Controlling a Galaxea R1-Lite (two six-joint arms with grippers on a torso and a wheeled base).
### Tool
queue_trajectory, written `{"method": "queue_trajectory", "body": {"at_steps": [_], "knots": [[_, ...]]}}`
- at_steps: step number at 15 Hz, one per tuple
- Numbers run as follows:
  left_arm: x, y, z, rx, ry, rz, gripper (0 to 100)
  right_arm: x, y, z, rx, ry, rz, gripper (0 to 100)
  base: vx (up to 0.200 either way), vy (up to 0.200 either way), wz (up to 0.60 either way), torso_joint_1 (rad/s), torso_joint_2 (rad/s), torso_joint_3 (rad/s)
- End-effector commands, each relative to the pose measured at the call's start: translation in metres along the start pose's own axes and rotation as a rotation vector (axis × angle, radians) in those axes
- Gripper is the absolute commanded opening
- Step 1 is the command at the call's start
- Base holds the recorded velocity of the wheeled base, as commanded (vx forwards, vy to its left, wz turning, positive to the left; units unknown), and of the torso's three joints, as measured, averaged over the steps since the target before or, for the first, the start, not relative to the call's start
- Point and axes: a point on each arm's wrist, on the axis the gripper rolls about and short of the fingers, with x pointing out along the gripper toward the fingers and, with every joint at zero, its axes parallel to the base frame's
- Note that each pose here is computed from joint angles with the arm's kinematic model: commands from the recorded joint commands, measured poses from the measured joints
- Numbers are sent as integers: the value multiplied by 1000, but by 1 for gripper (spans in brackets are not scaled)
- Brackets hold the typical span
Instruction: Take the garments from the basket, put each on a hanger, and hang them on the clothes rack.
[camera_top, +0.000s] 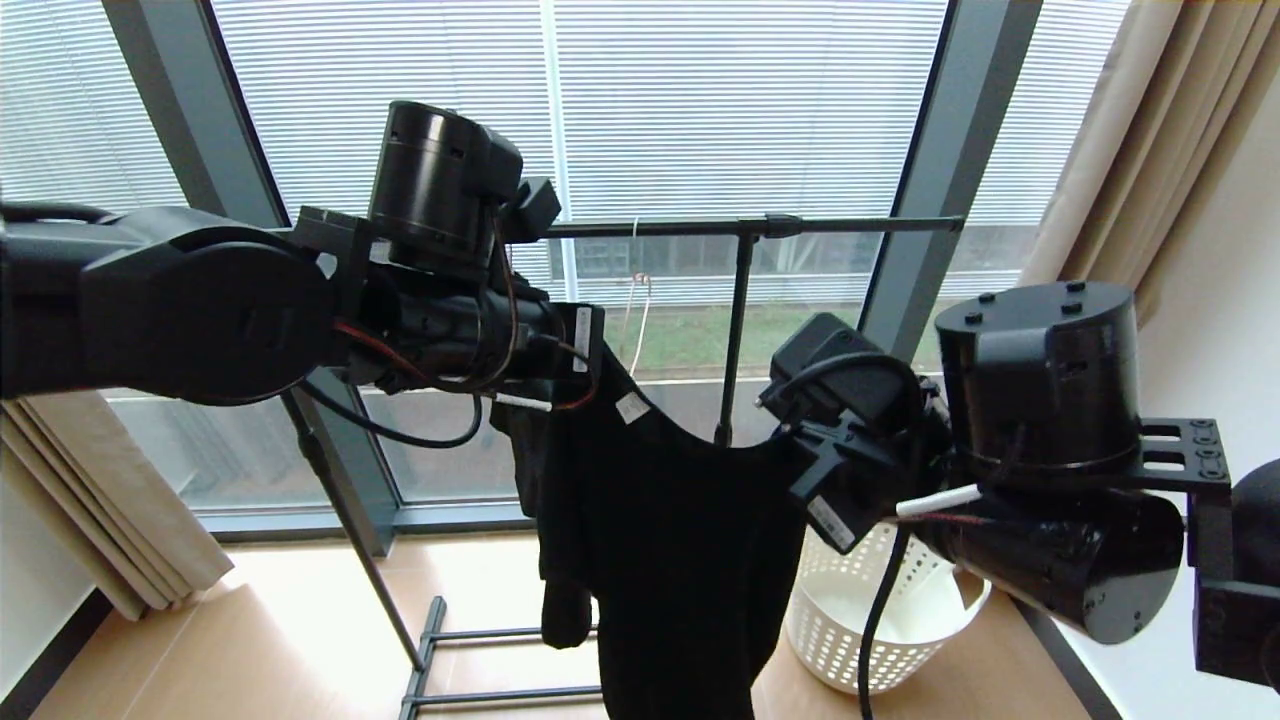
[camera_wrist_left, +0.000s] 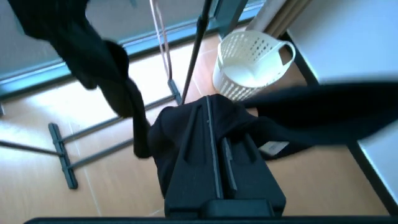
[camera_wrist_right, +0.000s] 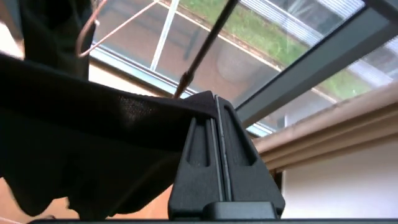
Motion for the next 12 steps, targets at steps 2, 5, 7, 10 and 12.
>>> {"method": "queue_trajectory", "body": {"at_steps": [2, 5, 7, 10, 12], "knots": [[26, -2, 10, 11, -15, 1, 0, -16, 25, 4, -52, -24, 88, 0, 0, 0, 0, 0, 0, 0], [26, -5, 16, 20, -38, -9, 0, -25, 54, 7, -69, -49, 170, 0, 0, 0, 0, 0, 0, 0], [28, -10, 21, 23, -56, -19, 0, -23, 81, 11, -31, -45, 229, 0, 0, 0, 0, 0, 0, 0], [31, -15, 23, 28, -65, -32, 0, -19, 102, 22, 64, -50, 265, 0, 0, 0, 0, 0, 0, 0], [31, -18, 22, 29, -64, -38, 0, -17, 108, 32, 153, -61, 276, 0, 0, 0, 0, 0, 0, 0]]}}
